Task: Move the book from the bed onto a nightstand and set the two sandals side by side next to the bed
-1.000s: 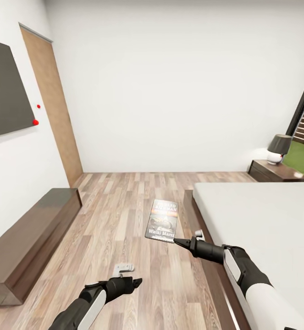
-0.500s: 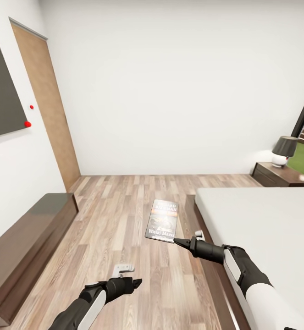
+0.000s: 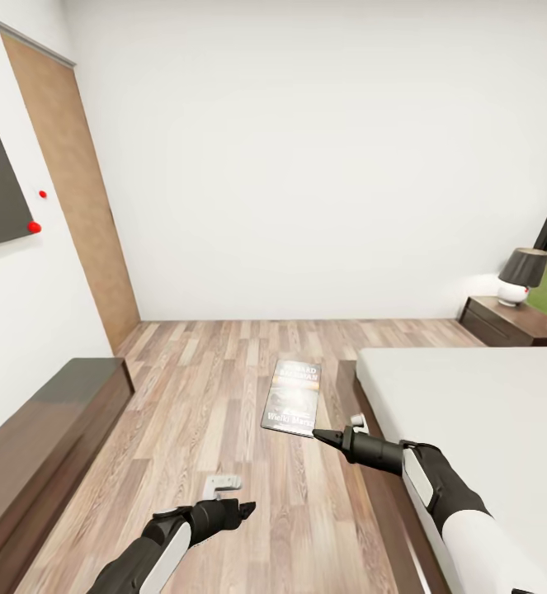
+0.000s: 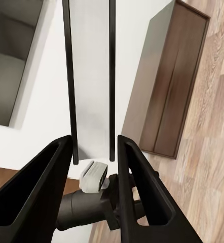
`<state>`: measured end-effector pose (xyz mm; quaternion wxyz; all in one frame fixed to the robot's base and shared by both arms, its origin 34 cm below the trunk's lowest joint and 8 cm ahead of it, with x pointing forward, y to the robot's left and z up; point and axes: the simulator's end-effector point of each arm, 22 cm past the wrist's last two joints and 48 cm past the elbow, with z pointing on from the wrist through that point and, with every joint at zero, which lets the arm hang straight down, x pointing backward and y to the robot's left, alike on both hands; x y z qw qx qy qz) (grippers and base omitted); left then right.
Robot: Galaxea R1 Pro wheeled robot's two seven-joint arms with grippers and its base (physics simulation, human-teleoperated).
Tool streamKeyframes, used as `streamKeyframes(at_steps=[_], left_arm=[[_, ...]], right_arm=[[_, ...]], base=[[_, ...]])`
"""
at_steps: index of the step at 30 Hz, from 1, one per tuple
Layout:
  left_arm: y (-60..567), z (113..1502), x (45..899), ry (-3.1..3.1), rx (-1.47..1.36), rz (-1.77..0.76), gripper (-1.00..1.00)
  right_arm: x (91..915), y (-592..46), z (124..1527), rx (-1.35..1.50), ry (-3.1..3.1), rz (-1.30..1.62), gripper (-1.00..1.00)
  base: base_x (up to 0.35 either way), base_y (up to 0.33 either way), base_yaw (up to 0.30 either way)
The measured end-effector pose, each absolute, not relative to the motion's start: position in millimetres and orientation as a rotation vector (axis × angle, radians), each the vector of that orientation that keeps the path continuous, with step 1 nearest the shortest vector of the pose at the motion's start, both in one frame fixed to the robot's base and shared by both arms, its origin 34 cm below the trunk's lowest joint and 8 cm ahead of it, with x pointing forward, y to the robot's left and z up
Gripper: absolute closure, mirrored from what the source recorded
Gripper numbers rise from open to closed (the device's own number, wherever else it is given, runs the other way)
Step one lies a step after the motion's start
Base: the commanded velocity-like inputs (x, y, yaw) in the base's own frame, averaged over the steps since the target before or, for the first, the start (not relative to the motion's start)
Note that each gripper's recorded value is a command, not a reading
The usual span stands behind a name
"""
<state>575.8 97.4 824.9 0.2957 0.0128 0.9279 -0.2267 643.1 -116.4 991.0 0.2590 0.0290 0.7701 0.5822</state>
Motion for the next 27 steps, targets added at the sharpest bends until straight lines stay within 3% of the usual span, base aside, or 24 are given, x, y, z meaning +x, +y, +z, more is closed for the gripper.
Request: streamKeyframes(at_steps=[27], left_arm=[[97.2, 825.1, 575.9, 2.468, 0.035, -0.603, -1.0]], right_arm=[[643.1, -116.4, 991.0, 0.079, 2.087, 1.578, 1.0]], base=[[0.328, 0.106, 0.0]])
